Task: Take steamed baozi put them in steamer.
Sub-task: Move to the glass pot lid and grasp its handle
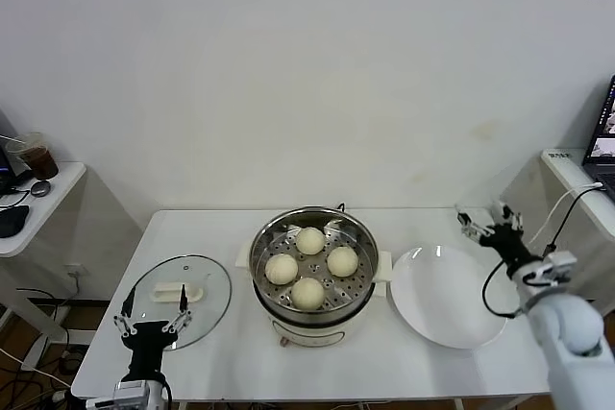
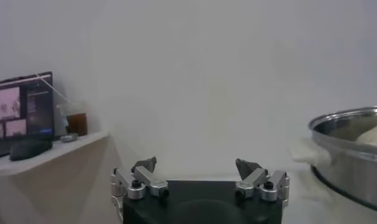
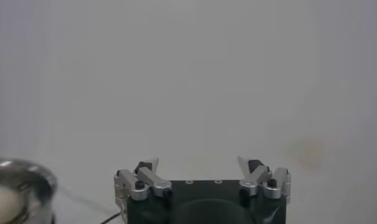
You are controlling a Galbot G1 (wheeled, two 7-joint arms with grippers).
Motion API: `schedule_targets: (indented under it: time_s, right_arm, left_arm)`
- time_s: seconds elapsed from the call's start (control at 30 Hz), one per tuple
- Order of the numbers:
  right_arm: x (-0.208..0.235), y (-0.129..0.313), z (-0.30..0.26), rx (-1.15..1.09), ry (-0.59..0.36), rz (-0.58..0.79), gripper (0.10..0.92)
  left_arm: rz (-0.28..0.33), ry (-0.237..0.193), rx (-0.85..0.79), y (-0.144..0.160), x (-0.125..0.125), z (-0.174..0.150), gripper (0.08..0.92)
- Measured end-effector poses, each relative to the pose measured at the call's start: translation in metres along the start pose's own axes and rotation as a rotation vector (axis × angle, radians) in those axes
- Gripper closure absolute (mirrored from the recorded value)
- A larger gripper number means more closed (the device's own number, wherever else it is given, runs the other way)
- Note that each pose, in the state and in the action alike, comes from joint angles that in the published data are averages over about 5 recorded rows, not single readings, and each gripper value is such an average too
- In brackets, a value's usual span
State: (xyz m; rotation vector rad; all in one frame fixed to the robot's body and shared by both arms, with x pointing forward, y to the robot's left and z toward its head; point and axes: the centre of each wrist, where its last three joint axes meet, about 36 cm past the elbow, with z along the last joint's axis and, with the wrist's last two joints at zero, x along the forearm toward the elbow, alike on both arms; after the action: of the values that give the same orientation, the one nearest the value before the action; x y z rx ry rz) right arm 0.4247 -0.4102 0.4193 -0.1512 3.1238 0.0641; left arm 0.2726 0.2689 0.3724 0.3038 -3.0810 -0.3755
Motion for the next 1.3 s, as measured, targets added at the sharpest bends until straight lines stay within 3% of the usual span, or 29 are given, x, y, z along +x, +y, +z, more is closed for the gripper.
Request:
schedule_targets:
  time_s: [0.27, 0.47, 0.67, 0.87, 0.97, 1.1, 1.3]
  right_arm:
    - [0.027, 0.025, 0.034, -0.088, 0.005, 0.144, 0.2]
    - [0.037, 0.035, 0.044, -0.111, 0.018, 0.195, 0.2]
    - [0.044, 0.038, 0.049, -0.123, 0.026, 0.224, 0.2]
    - [0.048, 0.039, 0.053, -0.121, 0.042, 0.24, 0.2]
    - [0.049, 0.039, 0.055, -0.119, 0.048, 0.245, 0.2]
    - [0.049, 0.04, 0.058, -0.12, 0.055, 0.253, 0.2]
    - [0.052, 0.042, 0.064, -0.121, 0.072, 0.256, 0.2]
  left_arm:
    - [-0.032, -0.072, -0.255, 0.012, -0.012, 0.017, 0.177]
    - [-0.046, -0.14, -0.615, 0.022, -0.024, 0.036, 0.177]
    - [0.056, -0.251, -0.972, 0.038, -0.034, 0.054, 0.177]
    - [0.182, -0.334, -1.174, 0.058, -0.05, 0.076, 0.177]
    - [0.235, -0.342, -1.235, 0.066, -0.055, 0.086, 0.177]
    - [0.282, -0.321, -1.295, 0.071, -0.058, 0.095, 0.177]
    - [0.279, -0.262, -1.348, 0.067, -0.063, 0.106, 0.177]
